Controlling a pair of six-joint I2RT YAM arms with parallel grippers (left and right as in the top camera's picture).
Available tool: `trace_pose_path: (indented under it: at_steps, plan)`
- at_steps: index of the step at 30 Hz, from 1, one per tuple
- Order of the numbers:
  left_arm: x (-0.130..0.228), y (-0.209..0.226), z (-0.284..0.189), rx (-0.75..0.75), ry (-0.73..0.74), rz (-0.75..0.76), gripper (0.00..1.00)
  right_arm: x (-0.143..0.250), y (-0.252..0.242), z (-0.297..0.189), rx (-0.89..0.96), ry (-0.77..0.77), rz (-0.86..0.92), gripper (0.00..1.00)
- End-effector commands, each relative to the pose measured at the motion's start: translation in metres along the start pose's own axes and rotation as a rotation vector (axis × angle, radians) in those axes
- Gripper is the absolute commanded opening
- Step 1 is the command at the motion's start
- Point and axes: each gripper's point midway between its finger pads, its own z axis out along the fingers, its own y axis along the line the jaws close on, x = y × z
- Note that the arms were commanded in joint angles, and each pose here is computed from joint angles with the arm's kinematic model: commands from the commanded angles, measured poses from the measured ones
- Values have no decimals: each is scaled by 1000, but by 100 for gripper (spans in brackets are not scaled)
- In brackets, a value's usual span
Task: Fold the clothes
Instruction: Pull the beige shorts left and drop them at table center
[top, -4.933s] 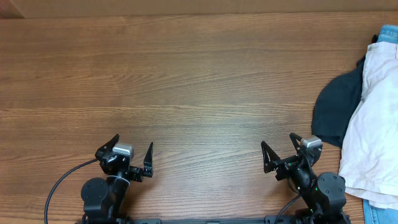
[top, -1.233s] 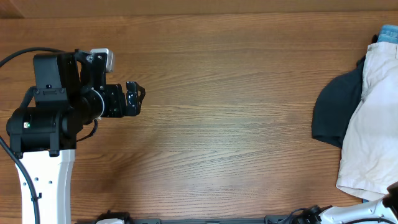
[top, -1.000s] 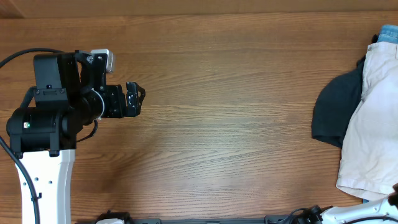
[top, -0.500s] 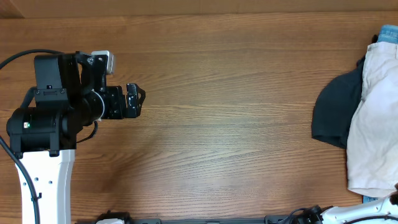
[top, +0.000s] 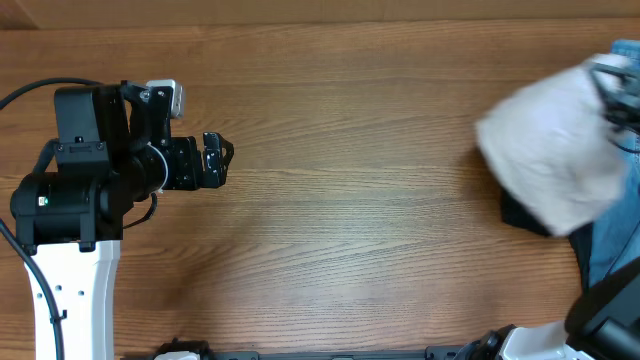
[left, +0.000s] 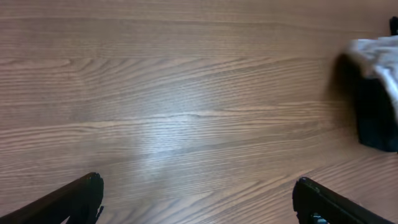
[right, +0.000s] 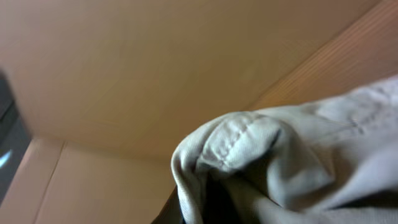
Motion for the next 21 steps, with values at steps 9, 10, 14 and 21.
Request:
trace_pose_path:
  at_steps: [9,10,14,21]
  plan:
    - [-42,9,-43,-135,-161,74,100,225,150,138,-362,612,-252,4]
    - [-42,9,-42,-136,-158,74,100,229,148,140,-350,614,-261,4]
    - [-37,10,-42,-138,-136,95,100,229,96,148,-101,562,-301,4]
    - [-32,11,-34,-133,-100,95,100,180,-26,123,631,353,-401,73]
